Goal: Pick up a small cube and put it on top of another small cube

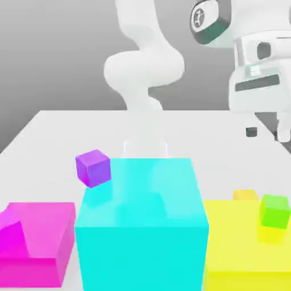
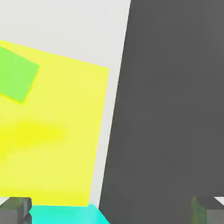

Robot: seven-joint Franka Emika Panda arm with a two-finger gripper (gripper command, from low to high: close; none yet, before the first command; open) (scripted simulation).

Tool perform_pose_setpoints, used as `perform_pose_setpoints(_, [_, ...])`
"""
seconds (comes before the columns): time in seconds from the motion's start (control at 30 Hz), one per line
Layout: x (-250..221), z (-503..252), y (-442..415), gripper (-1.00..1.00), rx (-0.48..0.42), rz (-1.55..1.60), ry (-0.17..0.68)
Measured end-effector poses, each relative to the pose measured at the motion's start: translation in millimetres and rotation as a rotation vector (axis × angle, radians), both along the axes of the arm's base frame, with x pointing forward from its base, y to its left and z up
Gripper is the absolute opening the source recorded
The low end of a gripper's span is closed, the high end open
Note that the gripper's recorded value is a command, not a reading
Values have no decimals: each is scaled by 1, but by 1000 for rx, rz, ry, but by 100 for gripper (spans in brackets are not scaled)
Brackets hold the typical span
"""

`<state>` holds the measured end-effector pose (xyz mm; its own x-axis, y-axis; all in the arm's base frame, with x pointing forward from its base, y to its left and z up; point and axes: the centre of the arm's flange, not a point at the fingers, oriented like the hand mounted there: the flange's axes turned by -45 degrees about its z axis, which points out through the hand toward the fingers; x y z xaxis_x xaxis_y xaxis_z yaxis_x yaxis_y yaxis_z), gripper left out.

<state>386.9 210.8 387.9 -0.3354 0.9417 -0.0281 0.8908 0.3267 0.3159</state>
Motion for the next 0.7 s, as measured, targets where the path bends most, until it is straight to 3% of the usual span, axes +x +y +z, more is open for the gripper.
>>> perform_pose_setpoints(0.37, [-58,-102,45,0,-177,635,110])
perform_pose_setpoints(0.7, [-136,-181,67,0,-270,1244,202])
